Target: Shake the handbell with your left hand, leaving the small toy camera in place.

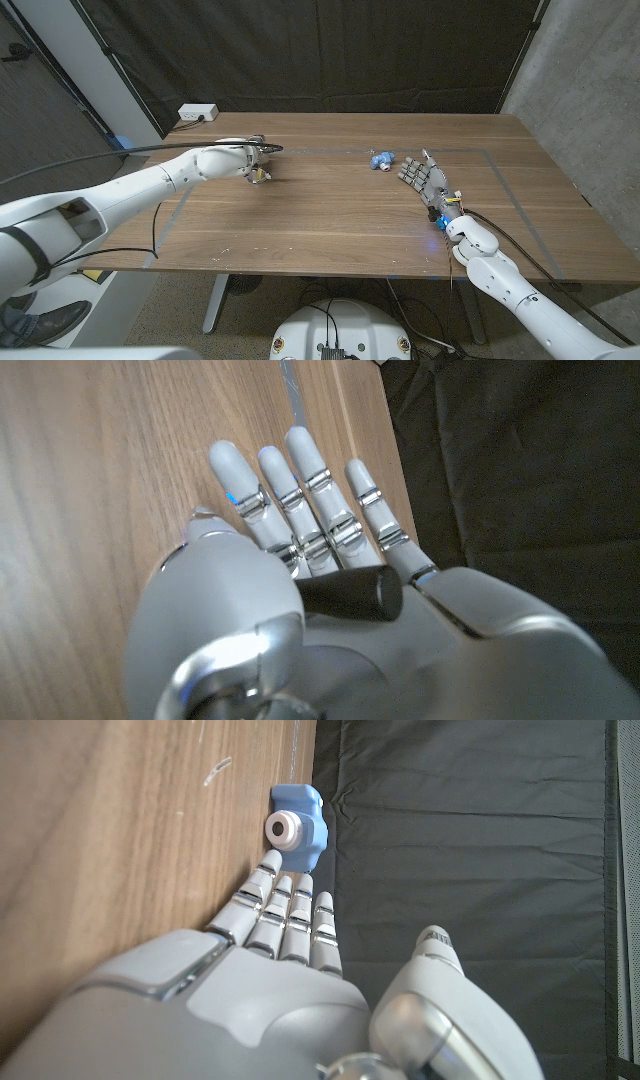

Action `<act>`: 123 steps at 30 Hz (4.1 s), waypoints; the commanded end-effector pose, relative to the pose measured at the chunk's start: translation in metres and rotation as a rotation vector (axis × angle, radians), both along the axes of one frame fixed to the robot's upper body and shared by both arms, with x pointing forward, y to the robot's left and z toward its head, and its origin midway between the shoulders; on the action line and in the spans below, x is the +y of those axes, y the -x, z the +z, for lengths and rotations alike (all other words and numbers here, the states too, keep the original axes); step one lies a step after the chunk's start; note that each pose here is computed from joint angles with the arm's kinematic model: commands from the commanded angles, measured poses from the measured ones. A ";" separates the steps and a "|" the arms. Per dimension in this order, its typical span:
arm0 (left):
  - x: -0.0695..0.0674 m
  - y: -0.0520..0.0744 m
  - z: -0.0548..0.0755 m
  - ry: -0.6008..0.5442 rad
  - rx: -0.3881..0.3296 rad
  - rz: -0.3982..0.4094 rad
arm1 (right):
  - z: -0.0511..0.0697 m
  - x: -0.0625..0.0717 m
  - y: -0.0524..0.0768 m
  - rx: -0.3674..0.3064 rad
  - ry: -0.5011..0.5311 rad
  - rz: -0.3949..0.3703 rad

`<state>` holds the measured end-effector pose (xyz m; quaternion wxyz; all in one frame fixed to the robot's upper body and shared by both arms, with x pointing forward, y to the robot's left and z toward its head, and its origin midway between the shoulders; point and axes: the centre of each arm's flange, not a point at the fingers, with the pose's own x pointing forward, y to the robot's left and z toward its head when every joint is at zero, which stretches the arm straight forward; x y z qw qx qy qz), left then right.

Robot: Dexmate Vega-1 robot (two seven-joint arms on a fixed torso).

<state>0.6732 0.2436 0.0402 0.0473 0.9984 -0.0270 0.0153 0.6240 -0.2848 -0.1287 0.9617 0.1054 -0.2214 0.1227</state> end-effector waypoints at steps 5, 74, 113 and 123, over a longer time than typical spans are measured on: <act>-0.006 -0.007 -0.011 0.096 0.011 -0.052 | -0.003 0.002 -0.002 0.000 0.002 0.013; -0.015 0.038 0.021 0.294 -0.148 -0.210 | 0.008 0.014 0.009 -0.033 0.051 0.048; -0.042 0.066 0.014 0.146 -0.060 -0.280 | 0.004 0.011 0.012 -0.036 0.029 0.033; -0.044 0.072 0.000 0.136 -0.016 -0.287 | 0.002 0.012 0.012 -0.034 0.029 0.038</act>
